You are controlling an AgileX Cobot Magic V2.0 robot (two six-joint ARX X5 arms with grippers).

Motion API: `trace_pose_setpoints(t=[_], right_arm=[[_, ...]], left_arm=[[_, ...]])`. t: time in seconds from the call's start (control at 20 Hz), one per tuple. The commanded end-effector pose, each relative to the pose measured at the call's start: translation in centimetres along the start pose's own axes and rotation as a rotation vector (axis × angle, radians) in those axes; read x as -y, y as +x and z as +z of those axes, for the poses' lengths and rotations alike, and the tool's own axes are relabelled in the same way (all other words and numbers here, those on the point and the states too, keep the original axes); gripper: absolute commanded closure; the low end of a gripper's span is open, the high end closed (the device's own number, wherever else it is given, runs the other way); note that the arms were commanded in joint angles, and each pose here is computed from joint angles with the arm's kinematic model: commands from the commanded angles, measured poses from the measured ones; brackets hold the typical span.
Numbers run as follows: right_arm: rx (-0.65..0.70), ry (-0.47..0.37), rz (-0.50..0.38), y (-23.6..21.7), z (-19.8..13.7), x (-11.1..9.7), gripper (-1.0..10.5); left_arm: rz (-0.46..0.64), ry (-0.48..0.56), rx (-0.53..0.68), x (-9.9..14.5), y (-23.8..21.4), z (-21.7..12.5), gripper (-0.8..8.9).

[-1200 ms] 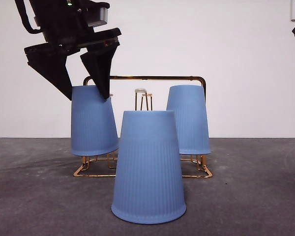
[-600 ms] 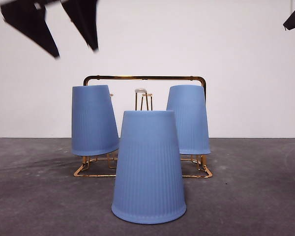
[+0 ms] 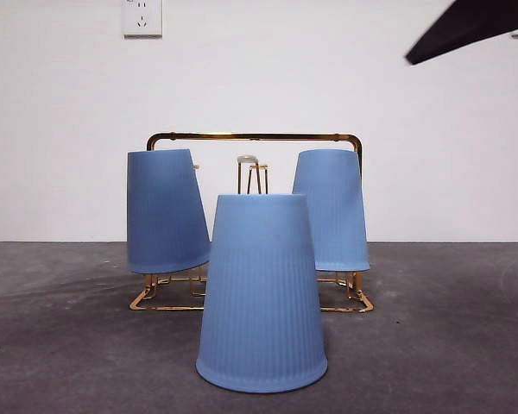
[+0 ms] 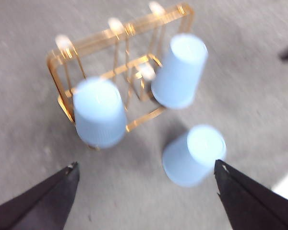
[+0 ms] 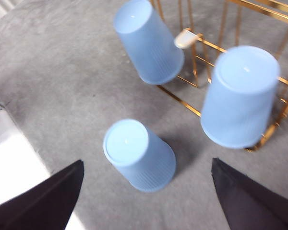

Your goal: Pick the top cup and place it on cupholder, pick up the mid cup and place it on cupholder, last pick the bottom cup and place it on cupholder.

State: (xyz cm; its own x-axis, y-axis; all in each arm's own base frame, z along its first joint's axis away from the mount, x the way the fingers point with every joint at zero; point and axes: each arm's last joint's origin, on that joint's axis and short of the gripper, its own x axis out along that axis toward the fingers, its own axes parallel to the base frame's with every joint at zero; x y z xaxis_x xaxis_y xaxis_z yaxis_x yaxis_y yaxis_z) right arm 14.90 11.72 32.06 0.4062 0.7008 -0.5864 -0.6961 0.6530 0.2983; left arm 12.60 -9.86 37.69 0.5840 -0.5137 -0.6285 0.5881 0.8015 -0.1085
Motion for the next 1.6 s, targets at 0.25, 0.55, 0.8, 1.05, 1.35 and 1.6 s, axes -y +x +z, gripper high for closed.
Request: trace_pose_setpoints(t=[0.25, 0.55, 0.8, 1.05, 1.35, 1.6], right_arm=[[-0.048, -0.018, 0.057, 3.4, 1.9, -1.1, 5.2], [-0.132, -0.021, 0.067, 8.3, 1.6, -1.9, 5.1], [-0.210, -0.048, 0.010, 11.4, 0.6, -2.4, 4.9], [-0.286, -0.066, -0.039, 13.7, -0.5, -2.7, 4.6], [-0.345, -0.075, -0.074, 15.0, -1.4, -2.7, 4.7], [-0.359, -0.075, -0.070, 15.1, -1.5, -2.8, 6.4]], left_arm=[[-0.124, -0.024, -0.016, 0.0, -0.7, -4.7, 3.82], [-0.141, -0.029, 0.041, 0.0, -2.6, -6.2, 3.81], [-0.143, -0.032, 0.056, 0.0, -3.0, -6.4, 3.81], [-0.144, -0.033, 0.053, 0.0, -3.0, -6.4, 3.81], [-0.142, -0.034, 0.041, 0.0, -3.0, -6.5, 3.82], [-0.142, -0.034, 0.042, 0.0, -3.0, -6.5, 3.81]])
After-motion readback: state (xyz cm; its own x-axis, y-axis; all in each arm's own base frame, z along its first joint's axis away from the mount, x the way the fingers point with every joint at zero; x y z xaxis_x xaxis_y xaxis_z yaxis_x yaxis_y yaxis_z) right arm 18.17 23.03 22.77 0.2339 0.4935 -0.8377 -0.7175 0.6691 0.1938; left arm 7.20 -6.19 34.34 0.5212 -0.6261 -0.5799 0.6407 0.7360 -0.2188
